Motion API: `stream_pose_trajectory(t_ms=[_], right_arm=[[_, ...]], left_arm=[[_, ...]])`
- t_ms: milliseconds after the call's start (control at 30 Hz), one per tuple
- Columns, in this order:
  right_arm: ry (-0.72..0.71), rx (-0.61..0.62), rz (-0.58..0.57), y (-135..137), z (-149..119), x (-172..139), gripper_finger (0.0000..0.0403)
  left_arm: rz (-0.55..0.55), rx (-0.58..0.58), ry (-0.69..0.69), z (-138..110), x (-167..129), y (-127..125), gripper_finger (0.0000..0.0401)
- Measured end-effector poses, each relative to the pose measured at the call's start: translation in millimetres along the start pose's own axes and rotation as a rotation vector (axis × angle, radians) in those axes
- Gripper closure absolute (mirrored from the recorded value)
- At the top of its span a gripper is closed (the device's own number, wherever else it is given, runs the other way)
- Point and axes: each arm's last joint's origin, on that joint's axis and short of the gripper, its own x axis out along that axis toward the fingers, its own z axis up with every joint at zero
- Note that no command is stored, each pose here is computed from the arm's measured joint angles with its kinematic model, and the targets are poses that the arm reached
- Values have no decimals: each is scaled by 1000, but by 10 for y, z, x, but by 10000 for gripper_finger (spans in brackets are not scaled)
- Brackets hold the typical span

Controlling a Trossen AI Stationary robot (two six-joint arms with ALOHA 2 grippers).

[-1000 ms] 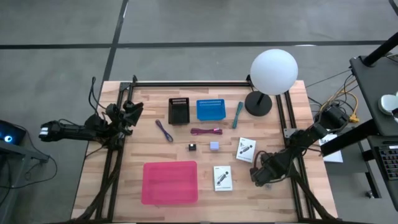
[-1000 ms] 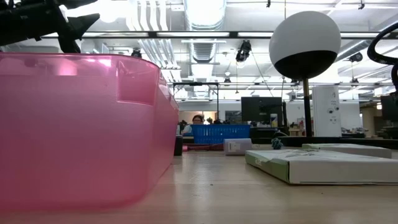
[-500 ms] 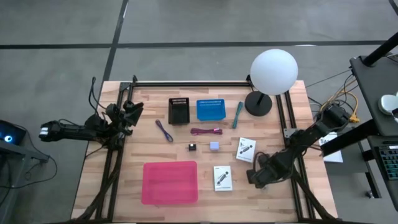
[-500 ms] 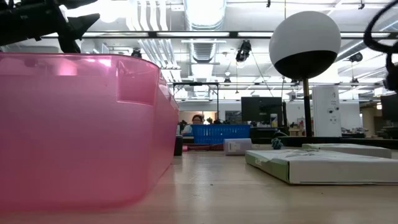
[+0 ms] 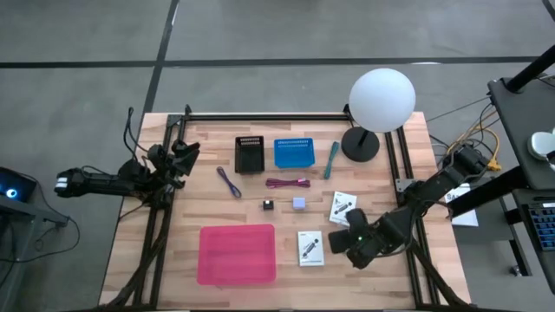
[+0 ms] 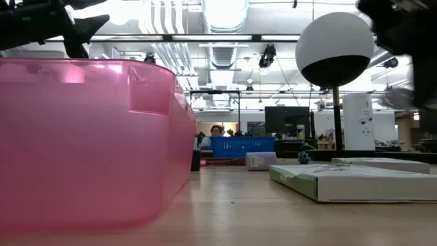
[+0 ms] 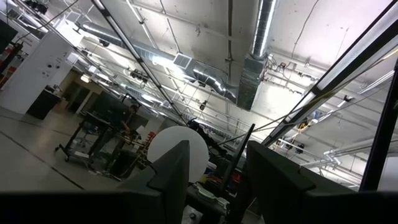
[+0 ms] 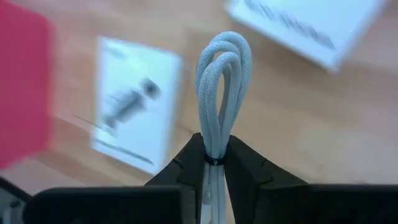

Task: Pick and place items into bin
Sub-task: Put the white charger cable into the pink bin

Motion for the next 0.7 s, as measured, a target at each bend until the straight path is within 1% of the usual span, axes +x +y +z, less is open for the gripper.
stream_pose_trajectory(t_ms=[167, 300, 400, 500, 600, 700], right_arm=[[-176, -82, 109, 118, 46, -79, 365], [-329, -200, 193, 250, 74, -184, 365], [-452, -288, 234, 353, 99, -287, 365], [-536, -353, 247, 452, 143, -375, 365], [-562, -423, 231, 549, 214, -431, 365], [-591, -515, 204, 642, 301, -477, 365]], left_arm=[[0, -1, -1, 1, 0, 1, 257], [0, -1, 0, 1, 0, 0, 257], [-1, -2, 0, 0, 0, 0, 257], [0, -2, 0, 0, 0, 0, 257], [-1, -2, 0, 0, 0, 0, 257], [-10, -53, 3, -1, 0, -3, 257]])
